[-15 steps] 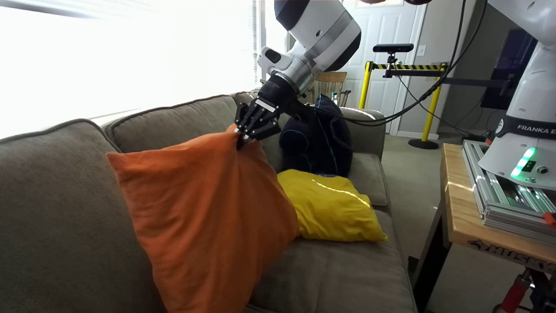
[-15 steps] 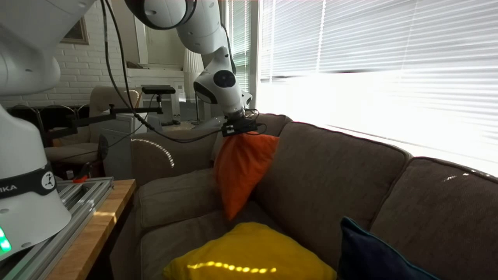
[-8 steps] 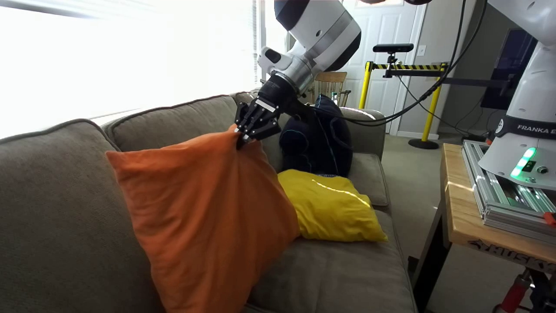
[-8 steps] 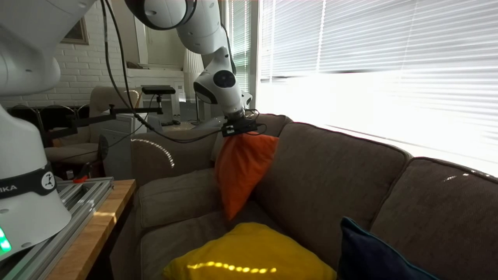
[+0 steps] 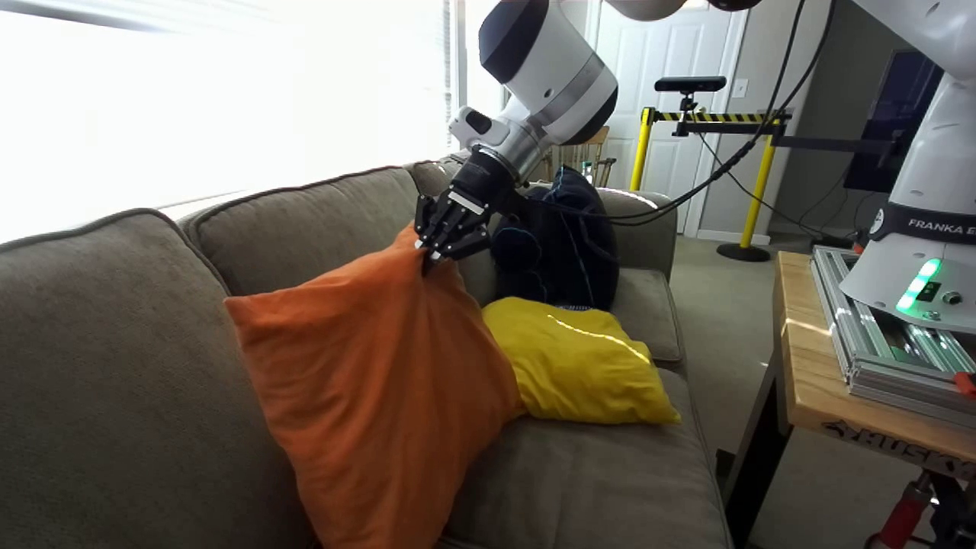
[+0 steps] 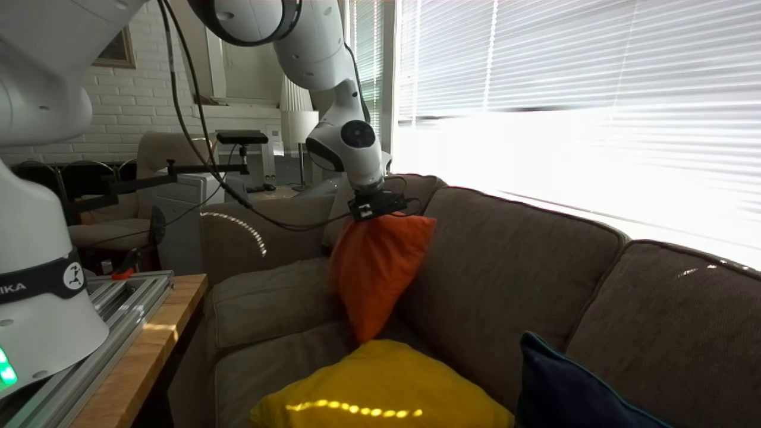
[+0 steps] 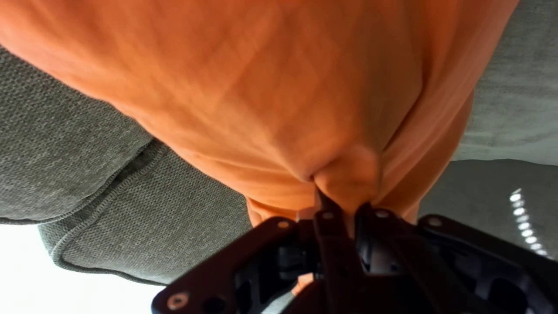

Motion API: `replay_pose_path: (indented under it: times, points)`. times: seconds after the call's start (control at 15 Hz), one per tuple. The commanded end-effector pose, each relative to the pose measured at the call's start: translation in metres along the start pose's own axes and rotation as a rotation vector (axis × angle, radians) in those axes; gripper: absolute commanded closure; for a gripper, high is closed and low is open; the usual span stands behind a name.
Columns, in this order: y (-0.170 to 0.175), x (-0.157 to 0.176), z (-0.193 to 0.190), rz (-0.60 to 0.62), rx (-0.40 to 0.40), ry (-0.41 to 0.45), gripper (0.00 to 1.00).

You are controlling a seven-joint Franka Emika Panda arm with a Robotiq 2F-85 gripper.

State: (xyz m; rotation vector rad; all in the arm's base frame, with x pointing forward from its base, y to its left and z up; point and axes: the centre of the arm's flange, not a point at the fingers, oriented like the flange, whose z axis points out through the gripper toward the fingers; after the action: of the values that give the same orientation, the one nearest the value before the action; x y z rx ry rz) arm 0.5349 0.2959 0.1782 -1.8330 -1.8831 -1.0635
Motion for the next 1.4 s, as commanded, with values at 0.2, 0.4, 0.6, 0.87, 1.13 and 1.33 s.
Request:
replay_pose_path:
  times: [0.2,0.4,0.6,0.87,1.13,1.33]
  points:
    - [0.035,0.025,0.023,-0.152,0.046,0.124,0.98]
    - [0.028,0.057,0.033,-0.18,0.078,0.177,0.98]
    - [0.022,0.077,0.047,-0.194,0.069,0.182,0.98]
    - [0.023,0.079,0.052,-0.188,0.031,0.152,0.98]
    - [0.032,0.066,0.059,-0.162,-0.059,0.123,0.98]
    - [0.034,0.054,0.06,-0.103,-0.147,0.066,0.98]
